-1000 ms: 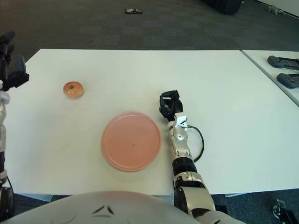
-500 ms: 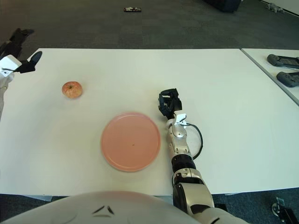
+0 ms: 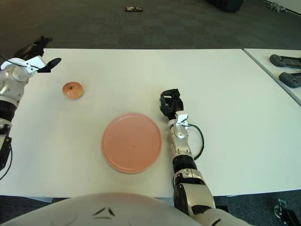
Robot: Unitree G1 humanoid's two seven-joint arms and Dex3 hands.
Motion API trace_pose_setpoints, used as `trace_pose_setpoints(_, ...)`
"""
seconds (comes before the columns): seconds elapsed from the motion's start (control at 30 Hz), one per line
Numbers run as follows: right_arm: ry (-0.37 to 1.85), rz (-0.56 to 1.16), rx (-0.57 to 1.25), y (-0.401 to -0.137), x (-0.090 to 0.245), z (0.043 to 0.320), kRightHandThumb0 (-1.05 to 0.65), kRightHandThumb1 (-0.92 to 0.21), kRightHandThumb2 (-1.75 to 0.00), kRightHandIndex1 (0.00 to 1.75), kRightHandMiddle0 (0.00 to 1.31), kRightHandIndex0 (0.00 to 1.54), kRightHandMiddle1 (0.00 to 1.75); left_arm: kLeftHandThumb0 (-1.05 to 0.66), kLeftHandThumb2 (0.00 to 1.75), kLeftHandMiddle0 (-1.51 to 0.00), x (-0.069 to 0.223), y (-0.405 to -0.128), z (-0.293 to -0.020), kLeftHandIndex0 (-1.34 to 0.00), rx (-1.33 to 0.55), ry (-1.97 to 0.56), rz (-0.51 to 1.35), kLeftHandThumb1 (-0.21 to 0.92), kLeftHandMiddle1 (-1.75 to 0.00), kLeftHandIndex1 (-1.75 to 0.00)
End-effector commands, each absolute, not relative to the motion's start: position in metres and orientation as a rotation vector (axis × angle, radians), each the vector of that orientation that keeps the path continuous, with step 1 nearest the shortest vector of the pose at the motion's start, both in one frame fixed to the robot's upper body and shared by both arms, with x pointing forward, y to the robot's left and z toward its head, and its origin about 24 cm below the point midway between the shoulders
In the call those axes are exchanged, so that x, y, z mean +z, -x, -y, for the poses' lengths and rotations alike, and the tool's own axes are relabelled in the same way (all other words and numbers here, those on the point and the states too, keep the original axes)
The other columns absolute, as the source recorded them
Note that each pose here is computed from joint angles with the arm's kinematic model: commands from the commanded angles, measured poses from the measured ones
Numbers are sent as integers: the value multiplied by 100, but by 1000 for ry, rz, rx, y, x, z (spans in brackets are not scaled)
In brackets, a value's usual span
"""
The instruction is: Put the apple into the plate.
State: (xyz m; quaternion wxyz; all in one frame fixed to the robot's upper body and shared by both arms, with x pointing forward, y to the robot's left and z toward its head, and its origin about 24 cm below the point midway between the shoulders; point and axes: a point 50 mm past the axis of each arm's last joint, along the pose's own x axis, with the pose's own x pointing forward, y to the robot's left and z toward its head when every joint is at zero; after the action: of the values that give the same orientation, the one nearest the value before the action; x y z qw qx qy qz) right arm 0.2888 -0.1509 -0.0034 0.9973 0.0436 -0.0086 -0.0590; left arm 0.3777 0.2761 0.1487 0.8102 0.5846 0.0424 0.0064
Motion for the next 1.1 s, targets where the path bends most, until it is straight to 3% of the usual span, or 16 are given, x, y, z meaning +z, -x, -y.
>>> trace_pose_setpoints(0.0,-107,-107,-148,-275,-27,155,-35,-92,-52,144,19,38,175,-95,76,-20,139,-383,-269,0,-15,-1280,-106,92,-14,-51)
trace_pose_setpoints(0.7,-105,-117,-163,-275,-29,158,-35,-92,-52,144,19,37,175,-86,72,-19,120,-390,-250,0,-153,-1355,-128,92,-14,-42)
trace_pose_setpoints(0.83,-102,-118,-166,-275,-29,158,-35,-92,-52,144,19,38,175,-90,69,-22,122,-393,-244,0,-267,-1409,-182,92,-16,-43)
trace_pose_setpoints(1.0,-103,-122,-168,-277,-30,158,-35,-92,-52,145,19,37,175,-95,58,-24,126,-394,-240,0,-326,-1381,-203,92,-18,-38)
trace_pose_setpoints(1.07,-103,-124,-168,-277,-31,158,-35,-92,-52,145,19,37,175,-95,45,-22,126,-394,-240,0,-349,-1326,-219,92,-17,-32)
